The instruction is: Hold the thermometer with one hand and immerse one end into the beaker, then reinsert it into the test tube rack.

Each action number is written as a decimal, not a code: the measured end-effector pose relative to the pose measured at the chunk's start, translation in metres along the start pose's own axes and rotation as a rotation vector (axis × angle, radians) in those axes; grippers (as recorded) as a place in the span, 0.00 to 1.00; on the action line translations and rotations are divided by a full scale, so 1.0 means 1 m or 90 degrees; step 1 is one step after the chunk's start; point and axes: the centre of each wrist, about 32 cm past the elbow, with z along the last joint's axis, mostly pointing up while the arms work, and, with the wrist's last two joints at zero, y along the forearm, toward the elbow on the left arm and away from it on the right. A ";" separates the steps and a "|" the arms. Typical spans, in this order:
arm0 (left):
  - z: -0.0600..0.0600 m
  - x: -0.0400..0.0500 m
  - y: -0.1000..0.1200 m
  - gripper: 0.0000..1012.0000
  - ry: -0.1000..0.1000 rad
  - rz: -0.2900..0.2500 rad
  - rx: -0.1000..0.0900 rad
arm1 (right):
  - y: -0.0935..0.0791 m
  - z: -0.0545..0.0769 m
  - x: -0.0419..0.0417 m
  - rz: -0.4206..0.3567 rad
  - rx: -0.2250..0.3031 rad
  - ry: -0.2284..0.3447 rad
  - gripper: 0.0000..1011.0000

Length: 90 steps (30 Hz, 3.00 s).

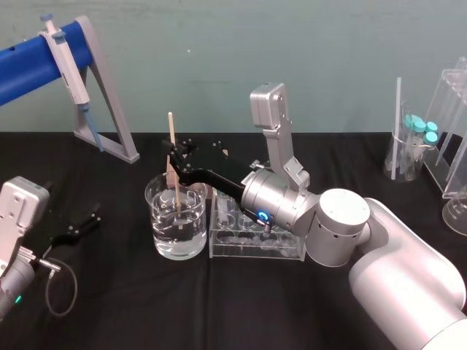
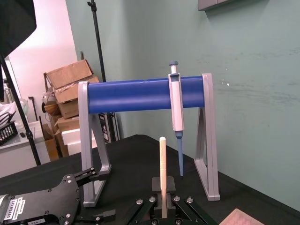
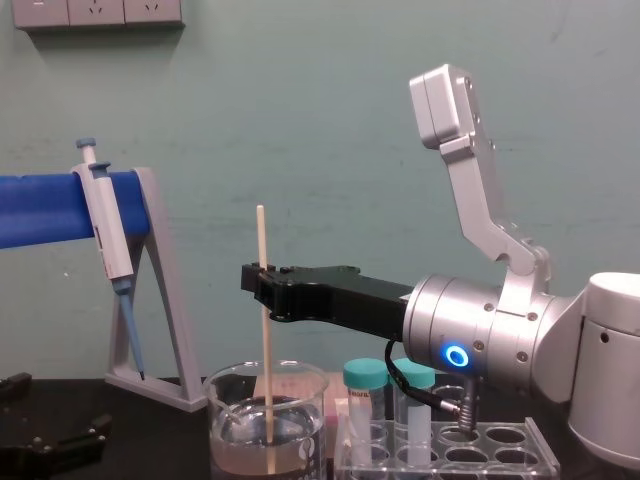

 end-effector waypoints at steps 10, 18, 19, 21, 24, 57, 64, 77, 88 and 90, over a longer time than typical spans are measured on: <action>0.000 0.0000 0.000 0.99 0.000 0.000 0.000 | 0.000 0.000 0.0000 0.000 0.000 0.000 0.05; 0.000 0.0000 0.000 0.99 0.000 0.000 0.000 | -0.001 0.007 -0.0001 0.004 0.007 -0.009 0.05; 0.000 0.0000 0.000 0.99 0.000 0.000 0.000 | -0.003 0.013 0.0001 0.006 0.012 -0.015 0.05; 0.000 0.0000 0.000 0.99 0.000 0.000 0.000 | -0.005 0.024 0.0002 0.010 0.016 -0.019 0.05; 0.000 0.0000 0.000 0.99 0.000 0.000 0.000 | -0.008 0.033 -0.0001 0.009 0.020 -0.021 0.05; 0.000 0.0000 0.000 0.99 0.000 0.000 0.000 | -0.140 0.112 0.0181 -0.164 0.092 -0.049 0.05; 0.000 0.0000 0.000 0.99 0.000 0.000 0.000 | -0.151 0.088 0.0225 -0.191 0.053 -0.020 0.05; 0.000 0.0000 0.000 0.99 0.000 0.000 0.000 | -0.149 0.060 0.0301 -0.201 0.017 -0.029 0.05; 0.000 0.0000 0.000 0.99 0.000 0.000 0.000 | -0.138 0.044 0.0377 -0.174 0.024 -0.047 0.05; 0.000 0.0000 0.000 0.99 0.000 0.000 0.000 | -0.137 0.041 0.0390 -0.173 0.022 -0.047 0.05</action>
